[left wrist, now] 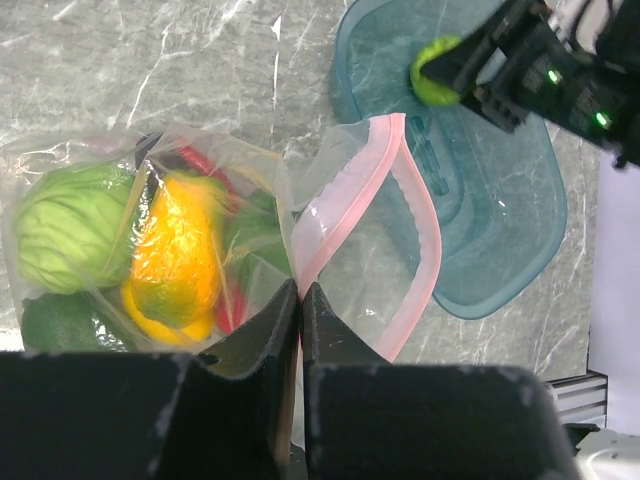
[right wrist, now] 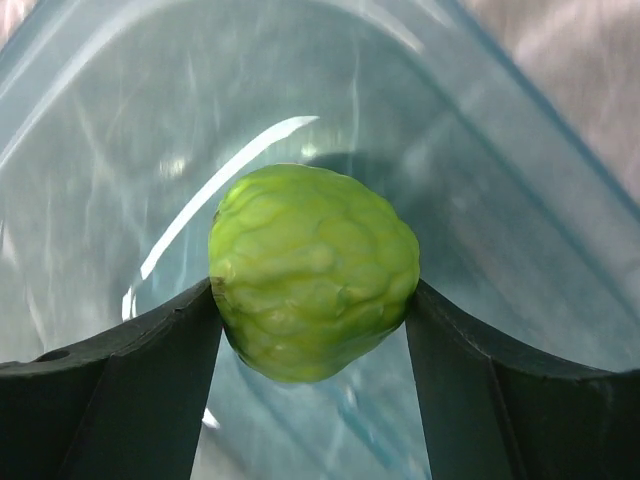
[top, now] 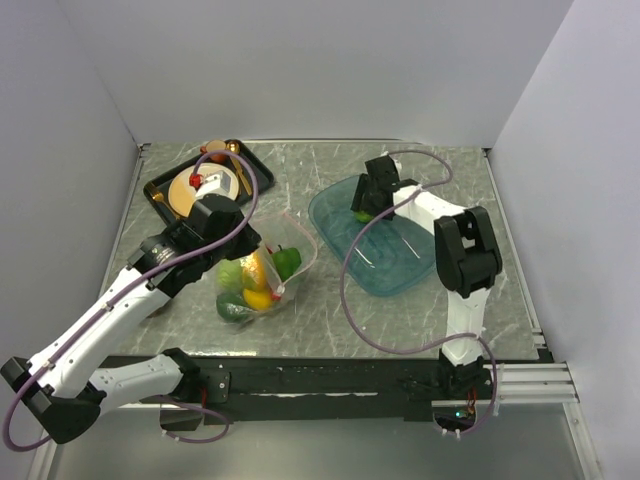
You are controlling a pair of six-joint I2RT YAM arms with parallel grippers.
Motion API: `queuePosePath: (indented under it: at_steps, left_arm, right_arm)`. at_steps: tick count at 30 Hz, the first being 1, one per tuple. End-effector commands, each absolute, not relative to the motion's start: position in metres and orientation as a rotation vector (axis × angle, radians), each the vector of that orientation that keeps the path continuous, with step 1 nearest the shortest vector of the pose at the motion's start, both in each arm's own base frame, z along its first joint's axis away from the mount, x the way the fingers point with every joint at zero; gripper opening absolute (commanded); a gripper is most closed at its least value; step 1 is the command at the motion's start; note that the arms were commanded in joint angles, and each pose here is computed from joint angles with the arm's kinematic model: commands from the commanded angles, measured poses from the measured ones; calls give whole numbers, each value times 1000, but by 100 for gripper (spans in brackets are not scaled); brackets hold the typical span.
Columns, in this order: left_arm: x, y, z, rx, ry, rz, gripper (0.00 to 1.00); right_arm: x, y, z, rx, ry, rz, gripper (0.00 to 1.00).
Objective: Place the food in the zip-top bag and seal the zipper
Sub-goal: Pick up the fake fruit from the bin, then place the fake fruit in the zipper food storage bag.
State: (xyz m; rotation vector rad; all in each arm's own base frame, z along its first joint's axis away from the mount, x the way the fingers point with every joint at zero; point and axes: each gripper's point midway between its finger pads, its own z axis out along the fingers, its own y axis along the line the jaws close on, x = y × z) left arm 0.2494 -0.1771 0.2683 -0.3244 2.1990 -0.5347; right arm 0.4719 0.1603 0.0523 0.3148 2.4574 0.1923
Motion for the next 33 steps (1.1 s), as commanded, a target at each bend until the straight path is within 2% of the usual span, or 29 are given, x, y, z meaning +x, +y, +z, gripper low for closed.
queuePosePath:
  at_steps: [1,9,15,18,23,33]
  left_arm:
    - [248,-176,276,-332,2171,-559,10]
    - [249,-179,277,-321,2173,-574,10]
    - [252,-183,276,-304,2176,-580,10]
    - [252,-186,275,-300,2182,-590,8]
    - [252,-184,280,-304,2172,-585,5]
    - [248,-181,289,-317,2152,-605,6]
  right_arm:
    - [453,170,118,239,2336,369,29]
    - [376,197,196,50,2258,642,29]
    - [310,238,274,-155,2088,803,31]
    - [281,266,295,-257,2048,907,31]
    - [238,311,294,-431,2072,1025,33]
    - [231,353,272,-515,2134,988,35]
